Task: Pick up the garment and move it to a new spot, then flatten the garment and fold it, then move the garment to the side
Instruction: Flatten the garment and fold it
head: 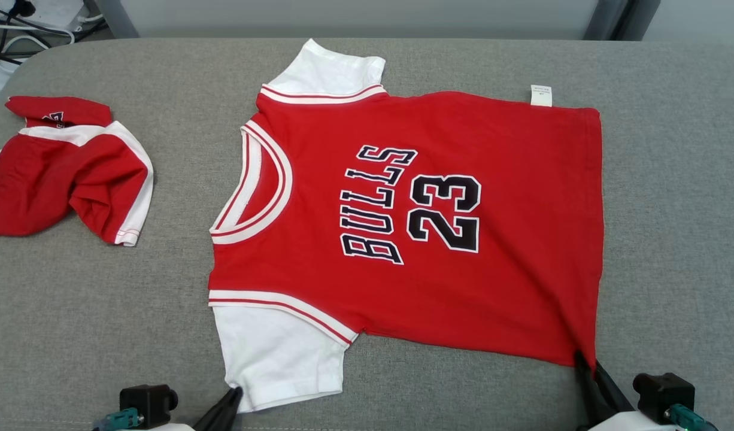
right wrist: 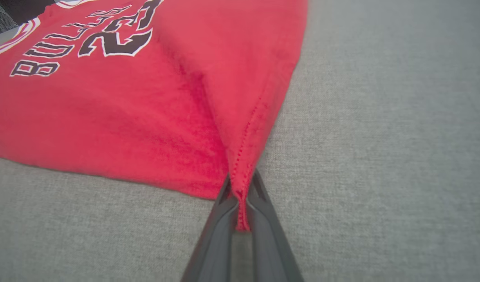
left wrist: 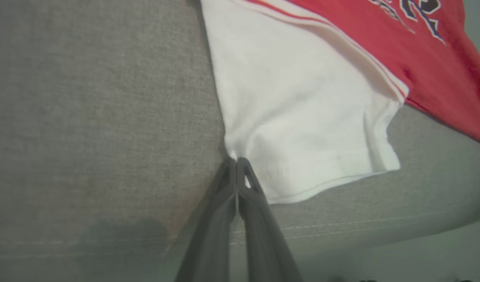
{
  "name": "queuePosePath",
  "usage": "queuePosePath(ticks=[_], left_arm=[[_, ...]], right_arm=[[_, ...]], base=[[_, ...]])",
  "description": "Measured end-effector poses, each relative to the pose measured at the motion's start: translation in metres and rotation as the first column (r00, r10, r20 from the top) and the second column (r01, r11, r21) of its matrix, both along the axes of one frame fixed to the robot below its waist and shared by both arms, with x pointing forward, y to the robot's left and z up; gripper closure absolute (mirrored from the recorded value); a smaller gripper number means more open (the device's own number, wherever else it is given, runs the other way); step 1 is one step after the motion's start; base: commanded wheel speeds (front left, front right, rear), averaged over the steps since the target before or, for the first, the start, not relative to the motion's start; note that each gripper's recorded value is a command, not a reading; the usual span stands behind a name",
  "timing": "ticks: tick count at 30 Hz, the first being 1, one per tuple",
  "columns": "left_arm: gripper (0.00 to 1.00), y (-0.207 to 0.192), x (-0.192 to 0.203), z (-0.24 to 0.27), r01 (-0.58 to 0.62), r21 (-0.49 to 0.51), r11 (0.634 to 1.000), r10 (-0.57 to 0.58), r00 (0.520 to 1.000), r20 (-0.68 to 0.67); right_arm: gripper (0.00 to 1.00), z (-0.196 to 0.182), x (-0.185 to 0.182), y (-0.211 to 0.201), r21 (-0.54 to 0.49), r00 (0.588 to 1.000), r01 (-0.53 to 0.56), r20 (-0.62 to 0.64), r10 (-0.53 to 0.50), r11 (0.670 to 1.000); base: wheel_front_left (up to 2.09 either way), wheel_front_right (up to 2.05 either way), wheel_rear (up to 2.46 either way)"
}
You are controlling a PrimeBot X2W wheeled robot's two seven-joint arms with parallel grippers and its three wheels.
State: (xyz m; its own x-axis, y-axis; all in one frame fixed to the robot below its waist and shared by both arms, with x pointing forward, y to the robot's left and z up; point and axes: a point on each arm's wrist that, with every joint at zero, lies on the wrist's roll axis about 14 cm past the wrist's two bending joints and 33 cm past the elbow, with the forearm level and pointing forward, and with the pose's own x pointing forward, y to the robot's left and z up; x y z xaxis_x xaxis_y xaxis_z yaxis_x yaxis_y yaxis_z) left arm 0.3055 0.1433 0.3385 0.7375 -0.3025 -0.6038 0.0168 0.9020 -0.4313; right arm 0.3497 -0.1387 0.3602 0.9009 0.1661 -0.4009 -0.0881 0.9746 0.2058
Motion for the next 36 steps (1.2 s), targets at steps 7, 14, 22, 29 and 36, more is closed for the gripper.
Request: queuePosePath(ticks=[7, 14, 22, 29, 36], left_arm=[[1.00, -0.008, -0.020, 0.012, -0.003, -0.028, 1.000, 0.002, 1.000, -0.027], [1.00, 0.005, -0.033, 0.030, 0.012, -0.004, 1.000, -0.012, 0.998, -0.054], [1.00, 0.007, 0.002, 0.071, 0.021, -0.036, 0.999, -0.019, 0.998, 0.056], [1.00, 0.010, 0.073, 0.115, 0.097, -0.019, 0.995, -0.090, 0.971, 0.221], [1.00, 0.006, 0.143, 0.144, 0.100, -0.025, 0.995, -0.085, 0.931, 0.354]], right_arm=[[1.00, 0.002, -0.021, -0.009, -0.001, 1.000, 0.029, -0.012, -0.029, 1.000], [1.00, 0.009, -0.026, -0.022, -0.009, 0.998, 0.065, -0.015, -0.065, 0.998], [1.00, 0.025, -0.006, -0.021, 0.038, 0.997, 0.073, -0.006, -0.073, 0.997], [1.00, 0.062, 0.056, -0.014, 0.116, 0.998, 0.030, 0.060, -0.037, 0.993], [1.00, 0.061, 0.101, -0.011, 0.157, 1.000, 0.009, 0.011, -0.011, 0.988]], base=[[0.00, 0.00, 0.00], [0.00, 0.00, 0.00], [0.00, 0.00, 0.00], [0.00, 0.00, 0.00], [0.00, 0.00, 0.00]])
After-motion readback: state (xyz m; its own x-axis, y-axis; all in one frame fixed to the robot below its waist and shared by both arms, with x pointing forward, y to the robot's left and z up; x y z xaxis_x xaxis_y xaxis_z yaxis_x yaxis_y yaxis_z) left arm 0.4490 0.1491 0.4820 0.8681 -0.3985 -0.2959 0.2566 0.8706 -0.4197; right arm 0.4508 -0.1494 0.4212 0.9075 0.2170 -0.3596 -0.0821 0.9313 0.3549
